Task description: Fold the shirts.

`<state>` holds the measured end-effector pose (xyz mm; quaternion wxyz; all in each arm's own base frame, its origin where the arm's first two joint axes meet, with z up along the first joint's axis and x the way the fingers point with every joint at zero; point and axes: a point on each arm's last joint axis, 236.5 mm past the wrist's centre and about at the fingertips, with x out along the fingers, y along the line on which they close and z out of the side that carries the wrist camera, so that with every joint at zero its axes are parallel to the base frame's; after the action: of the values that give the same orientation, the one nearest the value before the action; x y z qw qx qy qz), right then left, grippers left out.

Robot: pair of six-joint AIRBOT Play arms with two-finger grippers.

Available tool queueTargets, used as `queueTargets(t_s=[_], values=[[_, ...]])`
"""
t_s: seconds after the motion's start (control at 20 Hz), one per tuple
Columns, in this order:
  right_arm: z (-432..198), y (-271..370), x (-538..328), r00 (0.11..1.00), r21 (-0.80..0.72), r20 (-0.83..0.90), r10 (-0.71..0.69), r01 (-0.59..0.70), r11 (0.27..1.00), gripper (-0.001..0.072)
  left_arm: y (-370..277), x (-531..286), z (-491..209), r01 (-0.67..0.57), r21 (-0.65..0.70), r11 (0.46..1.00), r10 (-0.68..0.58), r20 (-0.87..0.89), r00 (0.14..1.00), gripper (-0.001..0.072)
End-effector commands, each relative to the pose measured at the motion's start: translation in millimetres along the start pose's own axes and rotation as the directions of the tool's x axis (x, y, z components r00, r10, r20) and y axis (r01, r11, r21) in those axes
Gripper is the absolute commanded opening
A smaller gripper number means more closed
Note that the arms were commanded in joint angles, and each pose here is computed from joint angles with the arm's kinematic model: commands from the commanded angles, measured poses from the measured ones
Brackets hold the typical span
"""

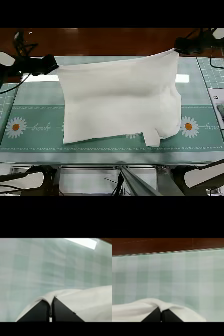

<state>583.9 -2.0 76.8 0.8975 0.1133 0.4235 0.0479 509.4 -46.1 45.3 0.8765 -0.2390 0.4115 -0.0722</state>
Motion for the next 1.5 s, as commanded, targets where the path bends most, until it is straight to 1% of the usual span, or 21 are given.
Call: queueTargets(t_s=[0.0, 0.2, 0.3, 0.45, 0.55, 0.65, 0.75, 0.9, 1.05, 1.1, 1.15, 1.2, 1.25, 1.35, 1.45], values=[[-20, -9, 40, 0.999, 0.054, -0.054, 0.005, -0.002, 0.999, 0.002, 17, 39, -14, -0.025, -0.018, 1.0, 0.024, -0.028, 0.999, 0.0027], [-46, -14, 55, 0.989, 0.062, -0.145, 0.008, 0.001, 0.998, 0.002, 24, 50, -29, -0.031, -0.029, 0.999, 0.029, -0.083, 0.996, 0.0027], [-55, -18, 48, 0.981, 0.036, -0.191, -0.008, 0.015, 0.999, 0.002, 23, 43, -38, -0.022, -0.031, 0.999, 0.018, -0.134, 0.991, 0.0027], [-77, -31, 20, 0.951, 0.01, -0.303, -0.052, 0.058, 0.998, 0.0021, 23, 21, -70, 0.011, -0.033, 0.999, -0.021, -0.319, 0.947, 0.0027], [-99, -33, 1, 0.911, -0.002, -0.408, -0.059, 0.064, 0.998, 0.002, 20, 9, -93, 0.026, -0.042, 0.999, -0.041, -0.426, 0.904, 0.0027], [-121, -37, -11, 0.862, -0.018, -0.501, -0.079, 0.08, 0.997, 0.0021, 22, 3, -108, 0.022, -0.028, 0.999, -0.033, -0.486, 0.873, 0.0027], [-131, -38, -16, 0.837, -0.019, -0.541, -0.079, 0.082, 0.996, 0.0021, 23, 2, -110, 0.019, -0.03, 0.999, -0.031, -0.495, 0.869, 0.0027], [-135, -37, -15, 0.828, 0.001, -0.555, -0.075, 0.091, 0.996, 0.0021, 26, 3, -112, 0.009, -0.023, 1.0, -0.019, -0.501, 0.865, 0.0027], [-142, -37, -20, 0.809, 0.013, -0.584, -0.072, 0.098, 0.995, 0.0022, 26, 3, -113, -0.005, -0.049, 0.999, -0.02, -0.502, 0.865, 0.0028], [-144, -38, -21, 0.803, 0.01, -0.592, -0.075, 0.101, 0.995, 0.0105, 25, 1, -115, -0.003, -0.049, 0.999, -0.023, -0.514, 0.857, 0.0047], [-148, -37, -25, 0.788, 0.0, -0.611, -0.073, 0.092, 0.996, 0.0399, 24, -2, -119, 0.001, -0.05, 0.999, -0.027, -0.533, 0.846, 0.0165], [-155, -40, -32, 0.764, -0.028, -0.64, -0.076, 0.075, 0.997, 0.0461, 23, -8, -125, 0.004, -0.052, 0.999, -0.033, -0.562, 0.827, 0.0379], [-162, -52, -42, 0.73, -0.054, -0.674, -0.116, 0.107, 0.993, 0.0461, 24, -15, -131, 0.006, -0.055, 0.998, -0.037, -0.591, 0.806, 0.0465], [-168, -79, -68, 0.676, -0.09, -0.709, -0.201, 0.197, 0.976, 0.0461, 32, -36, -140, -0.007, -0.052, 0.999, -0.028, -0.644, 0.765, 0.0465], [-160, -94, -89, 0.696, -0.052, -0.689, -0.202, 0.231, 0.972, 0.0461, 46, -62, -143, -0.03, -0.017, 0.999, 0.011, -0.666, 0.745, 0.0465]])
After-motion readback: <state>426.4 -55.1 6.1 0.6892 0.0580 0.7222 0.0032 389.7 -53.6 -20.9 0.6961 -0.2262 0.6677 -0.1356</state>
